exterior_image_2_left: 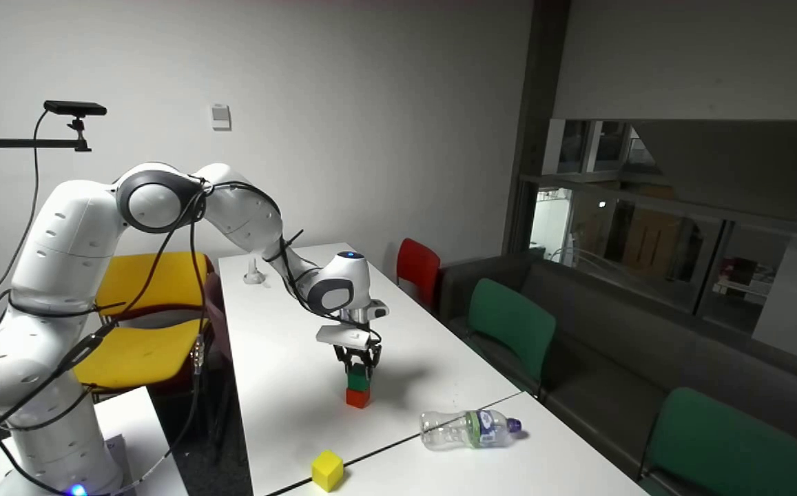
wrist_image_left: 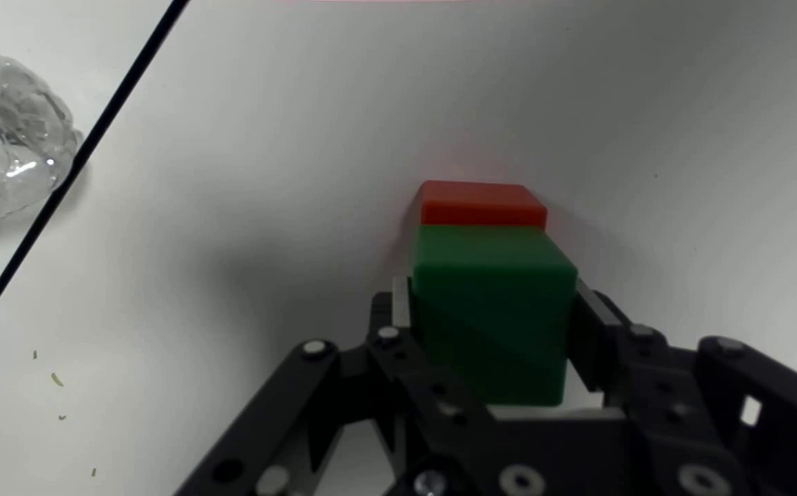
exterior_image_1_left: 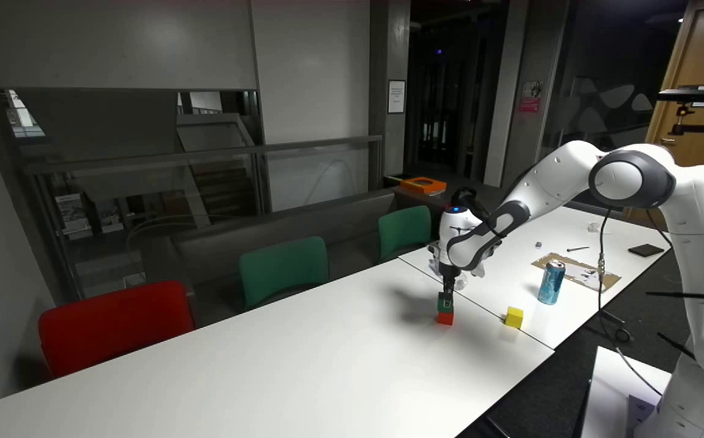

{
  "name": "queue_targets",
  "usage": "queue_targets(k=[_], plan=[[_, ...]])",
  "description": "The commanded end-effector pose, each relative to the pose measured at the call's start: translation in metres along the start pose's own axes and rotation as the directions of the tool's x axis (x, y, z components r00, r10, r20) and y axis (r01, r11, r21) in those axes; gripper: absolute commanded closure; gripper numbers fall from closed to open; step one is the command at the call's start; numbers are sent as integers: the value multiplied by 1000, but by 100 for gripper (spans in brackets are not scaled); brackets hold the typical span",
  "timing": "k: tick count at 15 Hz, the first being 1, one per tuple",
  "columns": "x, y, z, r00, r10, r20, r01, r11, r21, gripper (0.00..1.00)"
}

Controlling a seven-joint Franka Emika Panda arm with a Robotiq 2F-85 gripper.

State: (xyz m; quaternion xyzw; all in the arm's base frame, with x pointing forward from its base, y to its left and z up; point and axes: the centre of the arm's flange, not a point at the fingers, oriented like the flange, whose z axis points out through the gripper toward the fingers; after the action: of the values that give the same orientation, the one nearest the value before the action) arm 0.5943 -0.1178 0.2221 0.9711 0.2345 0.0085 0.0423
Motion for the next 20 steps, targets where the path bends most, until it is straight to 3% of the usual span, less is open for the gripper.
queue_targets(k=[1, 6, 7, 20], plan=[[0, 0, 0, 1000, 0, 0, 0, 1000, 0, 44], [1, -1, 0, 1000, -1, 0, 1, 1000, 0, 44], [1, -1, 0, 1000, -1, 0, 1, 1000, 0, 69], [6, 6, 12, 999, 17, 28, -18, 999, 36, 69]])
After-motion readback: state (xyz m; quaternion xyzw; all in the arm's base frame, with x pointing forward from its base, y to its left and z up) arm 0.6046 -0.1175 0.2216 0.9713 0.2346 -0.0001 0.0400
